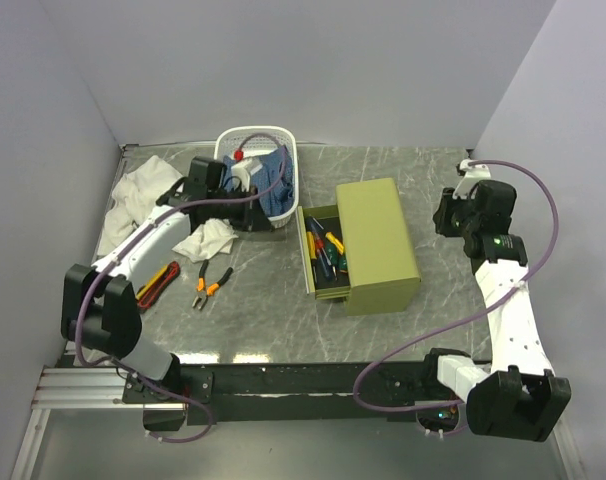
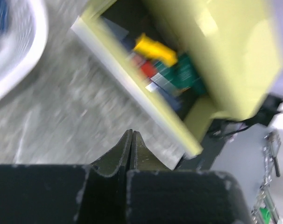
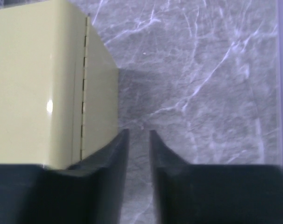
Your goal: Sort the tools into containers
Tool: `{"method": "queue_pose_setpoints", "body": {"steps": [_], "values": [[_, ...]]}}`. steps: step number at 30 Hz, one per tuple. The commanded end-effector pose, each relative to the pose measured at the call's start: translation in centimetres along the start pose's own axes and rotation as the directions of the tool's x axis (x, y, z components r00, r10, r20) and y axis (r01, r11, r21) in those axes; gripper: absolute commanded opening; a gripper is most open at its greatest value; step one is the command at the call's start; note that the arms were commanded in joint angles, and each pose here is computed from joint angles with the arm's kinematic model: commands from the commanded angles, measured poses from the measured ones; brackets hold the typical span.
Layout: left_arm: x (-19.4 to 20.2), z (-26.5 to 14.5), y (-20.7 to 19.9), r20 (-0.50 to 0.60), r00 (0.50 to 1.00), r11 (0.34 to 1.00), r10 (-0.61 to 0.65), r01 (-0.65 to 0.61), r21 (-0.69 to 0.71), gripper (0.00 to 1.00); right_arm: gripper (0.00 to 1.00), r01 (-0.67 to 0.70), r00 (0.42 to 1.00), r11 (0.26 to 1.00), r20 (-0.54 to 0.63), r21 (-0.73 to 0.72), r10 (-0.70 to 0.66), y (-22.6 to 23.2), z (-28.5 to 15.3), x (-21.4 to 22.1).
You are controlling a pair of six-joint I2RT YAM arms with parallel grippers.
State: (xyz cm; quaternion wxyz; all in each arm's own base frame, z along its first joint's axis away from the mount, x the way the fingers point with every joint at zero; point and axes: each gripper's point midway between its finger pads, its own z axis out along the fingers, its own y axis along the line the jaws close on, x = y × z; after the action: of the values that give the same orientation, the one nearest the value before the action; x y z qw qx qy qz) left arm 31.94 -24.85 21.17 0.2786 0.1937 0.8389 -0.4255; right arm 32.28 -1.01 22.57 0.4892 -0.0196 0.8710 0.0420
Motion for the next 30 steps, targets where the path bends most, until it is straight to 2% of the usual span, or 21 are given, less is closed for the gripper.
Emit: {"method": "queue_pose_setpoints", "body": {"steps": [1,2,6,10,15,22,30], "values": [[4.1,1.3,1.4,-0.076,0.995,0.996,0.063,-0.057,0.076,0.01,0.09,-0.025,0.999,0.997,0.032,0.080,0.023,-1.7,0.7,-1.4],[4.4,1.6,1.7,-0.078,0.994,0.994,0.073,-0.066,0.082,0.01,0.00,-0.029,1.000,0.997,0.002,0.065,0.029,-1.5,1.0,-0.3],[4.9,3.6,2.2,-0.092,0.992,0.992,0.083,-0.073,0.106,0.01,0.00,-0.054,0.994,0.998,-0.092,-0.013,0.053,-0.1,1.9,2.9],[4.5,5.7,0.7,-0.108,0.982,0.980,0.157,-0.141,0.143,0.01,0.00,-0.113,0.984,0.992,-0.147,-0.064,0.102,1.2,2.3,4.9],[4.8,8.2,-0.8,-0.151,0.976,0.970,0.156,-0.123,0.209,0.01,0.00,-0.198,0.968,0.980,-0.166,-0.032,0.190,1.3,2.5,6.6],[3.8,10.9,-2.3,-0.168,0.972,0.954,0.164,-0.113,0.277,0.01,0.00,-0.299,0.938,0.946,-0.223,-0.128,0.266,3.9,2.1,8.9],[3.2,14.5,-4.7,-0.195,0.965,0.932,0.174,-0.098,0.348,0.01,0.00,-0.316,0.930,0.938,-0.240,-0.143,0.277,4.4,1.8,9.5]]}}
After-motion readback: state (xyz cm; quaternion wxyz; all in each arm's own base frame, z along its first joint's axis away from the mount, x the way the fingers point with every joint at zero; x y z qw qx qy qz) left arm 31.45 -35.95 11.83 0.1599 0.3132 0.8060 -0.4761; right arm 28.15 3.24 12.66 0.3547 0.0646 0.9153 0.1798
